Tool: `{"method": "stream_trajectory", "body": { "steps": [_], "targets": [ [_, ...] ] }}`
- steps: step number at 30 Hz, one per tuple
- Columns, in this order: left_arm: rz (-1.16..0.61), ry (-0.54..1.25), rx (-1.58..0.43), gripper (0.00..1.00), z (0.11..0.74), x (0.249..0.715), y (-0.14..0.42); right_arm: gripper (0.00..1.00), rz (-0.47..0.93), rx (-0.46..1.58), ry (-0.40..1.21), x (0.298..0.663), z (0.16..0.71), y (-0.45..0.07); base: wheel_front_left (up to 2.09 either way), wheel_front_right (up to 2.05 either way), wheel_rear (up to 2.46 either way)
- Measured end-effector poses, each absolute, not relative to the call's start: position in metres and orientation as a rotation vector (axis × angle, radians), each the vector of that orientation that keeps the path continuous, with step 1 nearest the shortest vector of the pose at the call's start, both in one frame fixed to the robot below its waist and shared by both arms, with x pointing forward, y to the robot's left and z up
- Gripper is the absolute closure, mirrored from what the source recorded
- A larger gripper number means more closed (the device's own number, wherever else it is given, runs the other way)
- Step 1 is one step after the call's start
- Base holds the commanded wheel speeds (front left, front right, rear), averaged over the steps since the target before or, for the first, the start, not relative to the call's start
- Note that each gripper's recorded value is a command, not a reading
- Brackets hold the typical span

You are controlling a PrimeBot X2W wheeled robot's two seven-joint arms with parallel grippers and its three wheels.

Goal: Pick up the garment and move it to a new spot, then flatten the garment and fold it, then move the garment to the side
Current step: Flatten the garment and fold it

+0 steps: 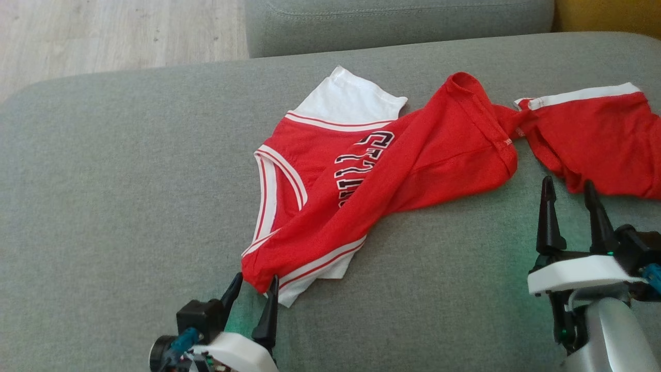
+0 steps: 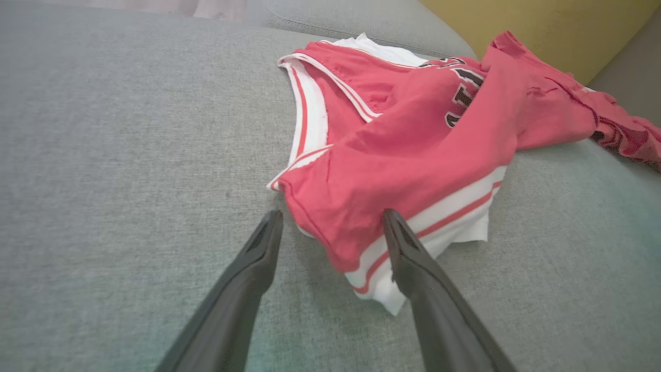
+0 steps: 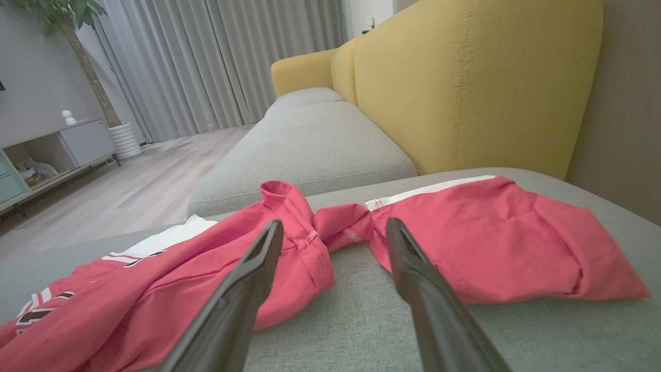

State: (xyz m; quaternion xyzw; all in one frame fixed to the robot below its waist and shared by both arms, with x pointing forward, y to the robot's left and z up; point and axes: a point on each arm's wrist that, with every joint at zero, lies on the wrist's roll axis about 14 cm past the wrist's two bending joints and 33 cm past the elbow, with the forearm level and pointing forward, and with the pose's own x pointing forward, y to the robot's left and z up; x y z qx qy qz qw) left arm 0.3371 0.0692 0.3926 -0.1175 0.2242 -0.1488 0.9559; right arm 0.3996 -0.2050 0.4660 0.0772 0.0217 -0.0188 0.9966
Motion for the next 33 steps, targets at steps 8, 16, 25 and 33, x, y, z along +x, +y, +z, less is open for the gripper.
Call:
{"method": "stream_trajectory", "body": {
  "steps": [8,16,25,33],
  "targets": [
    [-0.33,0.469,-0.256,0.84,0.394,0.348,0.062,0.0,-0.06,0.153,0.055,0.396,0.462,-0.212,0.0,0.0,0.0],
    [-0.432,0.32,-0.266,1.0,0.432,0.366,0.048,0.0,-0.074,0.158,0.054,0.394,0.462,-0.217,0.0,0.0,0.0],
    [-0.518,-0.031,-0.37,1.0,0.531,0.383,0.043,0.0,-0.089,0.163,0.031,0.388,0.47,-0.222,0.0,0.0,0.0],
    [-0.568,-0.099,-0.294,1.0,0.559,0.38,0.058,0.0,-0.091,0.178,0.034,0.389,0.469,-0.222,0.0,0.0,0.0]
  ]
}}
